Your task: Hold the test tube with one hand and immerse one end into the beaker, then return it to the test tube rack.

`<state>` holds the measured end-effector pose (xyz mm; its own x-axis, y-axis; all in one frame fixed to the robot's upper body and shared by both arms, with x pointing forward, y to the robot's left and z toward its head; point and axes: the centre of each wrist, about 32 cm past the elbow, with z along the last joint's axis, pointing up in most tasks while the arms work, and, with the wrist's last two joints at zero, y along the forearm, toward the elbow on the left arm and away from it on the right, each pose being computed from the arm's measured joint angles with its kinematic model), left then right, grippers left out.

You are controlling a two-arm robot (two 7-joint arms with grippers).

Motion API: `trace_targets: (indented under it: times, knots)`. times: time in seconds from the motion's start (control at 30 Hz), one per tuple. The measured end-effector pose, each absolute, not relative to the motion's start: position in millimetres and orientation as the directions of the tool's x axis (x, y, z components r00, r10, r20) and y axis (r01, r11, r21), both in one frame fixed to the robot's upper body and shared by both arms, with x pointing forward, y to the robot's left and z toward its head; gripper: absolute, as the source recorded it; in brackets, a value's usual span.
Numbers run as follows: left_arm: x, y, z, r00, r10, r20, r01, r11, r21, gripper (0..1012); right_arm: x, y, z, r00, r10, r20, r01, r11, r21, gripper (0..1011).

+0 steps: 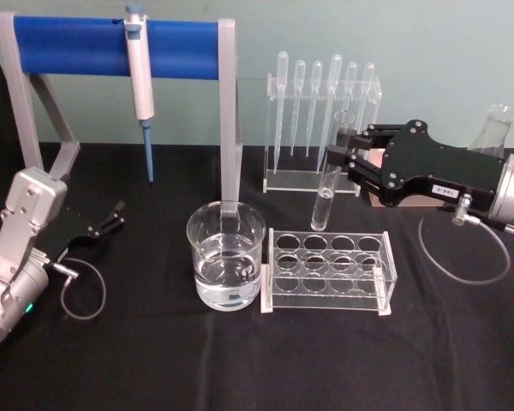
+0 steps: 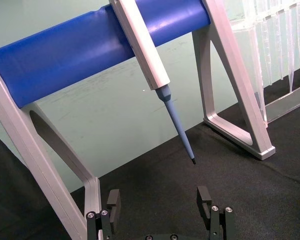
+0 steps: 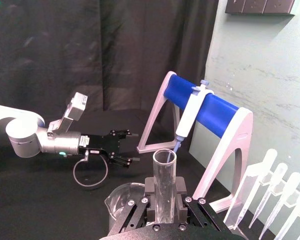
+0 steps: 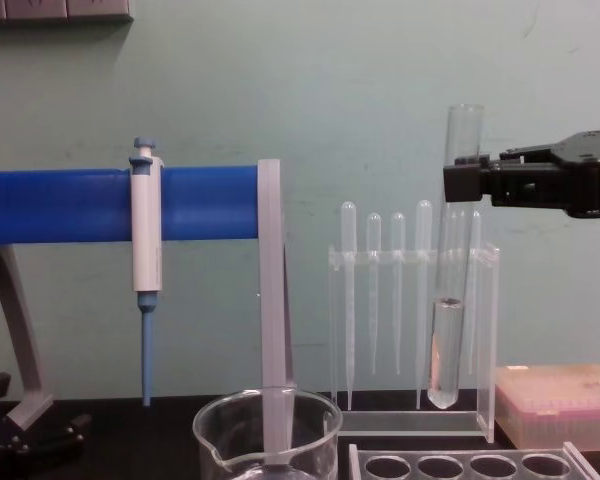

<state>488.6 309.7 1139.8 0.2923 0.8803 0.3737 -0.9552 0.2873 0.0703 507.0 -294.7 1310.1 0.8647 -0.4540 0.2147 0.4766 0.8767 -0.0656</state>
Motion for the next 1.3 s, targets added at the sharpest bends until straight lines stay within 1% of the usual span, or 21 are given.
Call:
trace_targets:
  times: [1.3]
  knots:
    - [488.6,309.7,1139.8,0.292,0.88,0.374,-0.955,0.287,0.07,1000,507.3,-294.8,1308.7,0.867,-0.448,0.217,0.471,0.88,-0.067,233]
